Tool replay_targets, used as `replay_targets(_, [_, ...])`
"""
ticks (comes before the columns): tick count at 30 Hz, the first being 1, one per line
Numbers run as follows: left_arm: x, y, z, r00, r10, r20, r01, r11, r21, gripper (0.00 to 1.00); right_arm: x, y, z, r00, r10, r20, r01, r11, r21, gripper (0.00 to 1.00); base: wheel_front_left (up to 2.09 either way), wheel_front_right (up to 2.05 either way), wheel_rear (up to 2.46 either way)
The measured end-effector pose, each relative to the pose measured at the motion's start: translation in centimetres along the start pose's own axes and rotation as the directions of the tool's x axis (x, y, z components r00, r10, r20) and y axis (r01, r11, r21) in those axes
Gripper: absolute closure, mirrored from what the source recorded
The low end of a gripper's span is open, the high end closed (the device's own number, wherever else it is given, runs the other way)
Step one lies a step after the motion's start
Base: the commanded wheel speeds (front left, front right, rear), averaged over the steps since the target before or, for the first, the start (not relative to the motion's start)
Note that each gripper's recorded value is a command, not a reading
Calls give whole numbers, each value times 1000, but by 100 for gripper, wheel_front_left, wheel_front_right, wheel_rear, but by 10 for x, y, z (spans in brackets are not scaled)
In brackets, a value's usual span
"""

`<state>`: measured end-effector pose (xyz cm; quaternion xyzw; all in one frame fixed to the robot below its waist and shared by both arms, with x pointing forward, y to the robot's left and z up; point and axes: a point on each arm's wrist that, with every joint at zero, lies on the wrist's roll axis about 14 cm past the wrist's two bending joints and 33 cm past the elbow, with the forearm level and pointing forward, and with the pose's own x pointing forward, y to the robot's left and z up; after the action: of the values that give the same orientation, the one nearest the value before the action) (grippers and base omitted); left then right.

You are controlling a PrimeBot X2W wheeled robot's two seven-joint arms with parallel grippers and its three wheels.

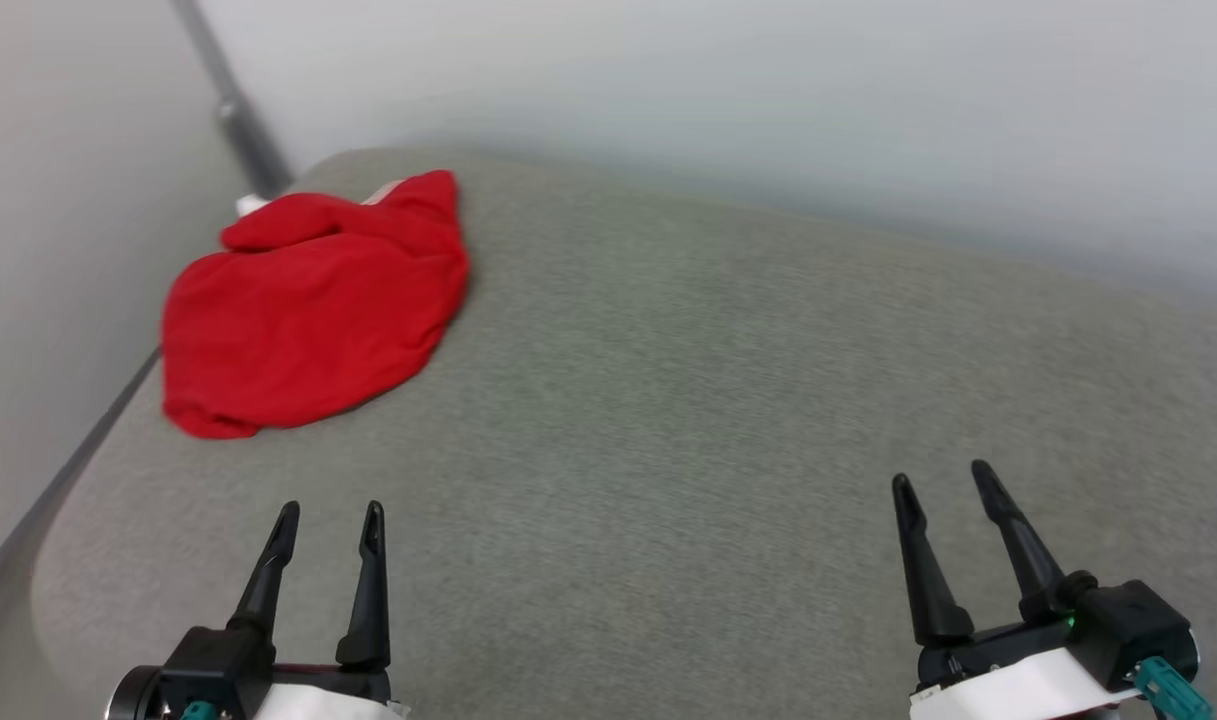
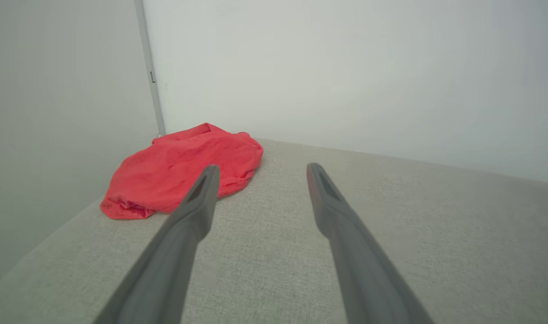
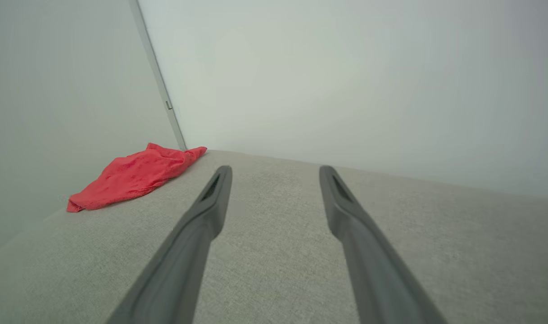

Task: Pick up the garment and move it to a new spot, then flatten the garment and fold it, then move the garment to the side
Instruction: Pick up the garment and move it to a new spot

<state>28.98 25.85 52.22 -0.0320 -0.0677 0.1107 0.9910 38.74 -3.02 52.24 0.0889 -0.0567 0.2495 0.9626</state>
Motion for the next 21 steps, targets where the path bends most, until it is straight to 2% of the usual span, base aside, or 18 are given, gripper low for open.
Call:
replay_targets(11, [-40, 41, 11, 989, 144, 22, -144, 989, 24, 0, 22, 57, -6, 984, 176, -6, -175, 984, 42, 0, 0, 0, 0])
replay_targets(21, [-51, 48, 17, 984, 176, 39, -177, 984, 28, 0, 26, 71, -8, 976, 218, -11, -217, 975, 49, 0, 0, 0, 0])
